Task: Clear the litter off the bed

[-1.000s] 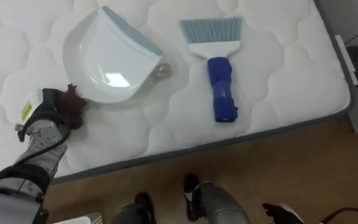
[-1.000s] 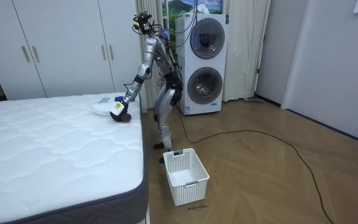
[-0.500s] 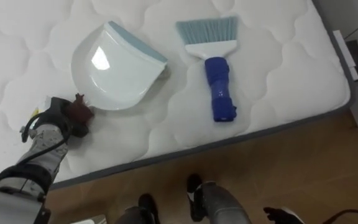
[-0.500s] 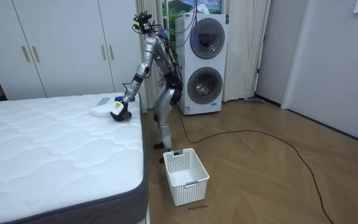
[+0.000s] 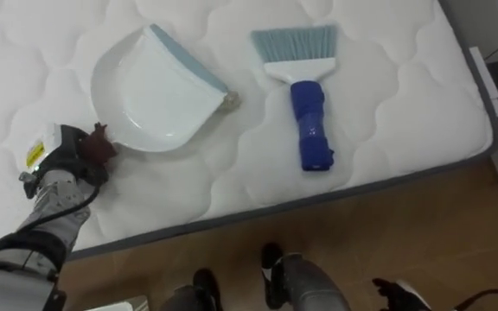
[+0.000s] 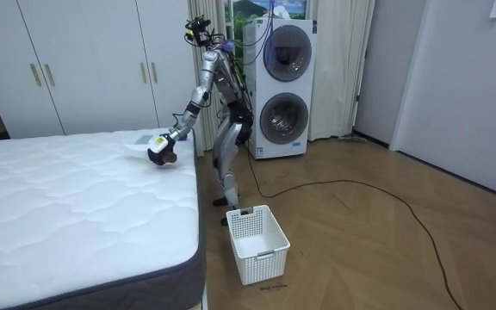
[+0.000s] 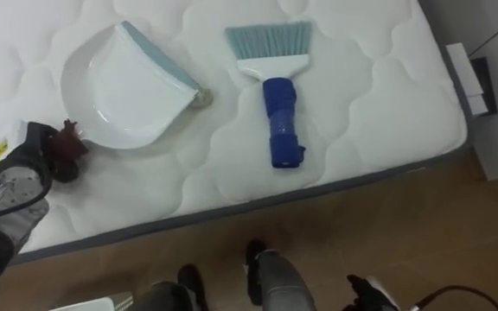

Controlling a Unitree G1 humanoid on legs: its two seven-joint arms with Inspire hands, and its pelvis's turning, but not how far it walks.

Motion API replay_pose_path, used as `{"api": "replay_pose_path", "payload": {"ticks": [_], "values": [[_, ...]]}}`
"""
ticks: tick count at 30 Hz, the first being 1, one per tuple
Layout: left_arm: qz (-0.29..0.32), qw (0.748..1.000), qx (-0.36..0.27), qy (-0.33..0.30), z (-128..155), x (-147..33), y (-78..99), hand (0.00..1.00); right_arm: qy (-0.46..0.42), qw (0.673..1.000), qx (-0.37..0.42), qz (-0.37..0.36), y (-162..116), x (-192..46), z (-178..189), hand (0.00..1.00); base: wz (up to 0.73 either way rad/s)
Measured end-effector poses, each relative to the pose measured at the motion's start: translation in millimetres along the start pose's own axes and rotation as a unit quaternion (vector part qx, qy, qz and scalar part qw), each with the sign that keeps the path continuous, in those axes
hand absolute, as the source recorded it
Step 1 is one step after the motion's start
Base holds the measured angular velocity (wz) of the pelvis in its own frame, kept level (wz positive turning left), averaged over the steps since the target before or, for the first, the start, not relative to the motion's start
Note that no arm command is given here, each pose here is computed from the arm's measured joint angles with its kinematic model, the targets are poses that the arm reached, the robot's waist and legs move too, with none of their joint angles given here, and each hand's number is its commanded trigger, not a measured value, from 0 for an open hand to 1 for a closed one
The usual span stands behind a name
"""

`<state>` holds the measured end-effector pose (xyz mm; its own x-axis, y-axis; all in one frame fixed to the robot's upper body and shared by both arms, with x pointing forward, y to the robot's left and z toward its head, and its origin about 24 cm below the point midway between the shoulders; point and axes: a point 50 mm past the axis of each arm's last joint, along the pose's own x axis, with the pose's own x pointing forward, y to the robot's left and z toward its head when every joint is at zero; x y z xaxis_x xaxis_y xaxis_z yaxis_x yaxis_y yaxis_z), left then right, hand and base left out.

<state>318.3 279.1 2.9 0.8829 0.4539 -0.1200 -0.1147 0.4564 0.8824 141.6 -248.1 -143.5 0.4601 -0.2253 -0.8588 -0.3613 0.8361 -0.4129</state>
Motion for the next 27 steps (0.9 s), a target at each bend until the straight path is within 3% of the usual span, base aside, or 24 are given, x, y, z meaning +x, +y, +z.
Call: {"api": "replay_pose_path", "payload": {"ticks": [6,18,27], "values": [[0.049,0.997,0.05,-0.035,-4,-2.9,5.2,1.0,-0.011,0.999,0.045,-0.012,-7,0,2,0.0,0.02],[0.05,0.992,0.08,-0.084,-9,-14.4,-5.1,1.0,-0.031,0.991,0.129,-0.023,-12,0,4,0.0,0.02],[-0.014,0.993,0.075,-0.085,-18,-26.7,-23.7,1.0,-0.051,0.988,0.143,-0.038,-24,1,17,0.0,-0.03]]}}
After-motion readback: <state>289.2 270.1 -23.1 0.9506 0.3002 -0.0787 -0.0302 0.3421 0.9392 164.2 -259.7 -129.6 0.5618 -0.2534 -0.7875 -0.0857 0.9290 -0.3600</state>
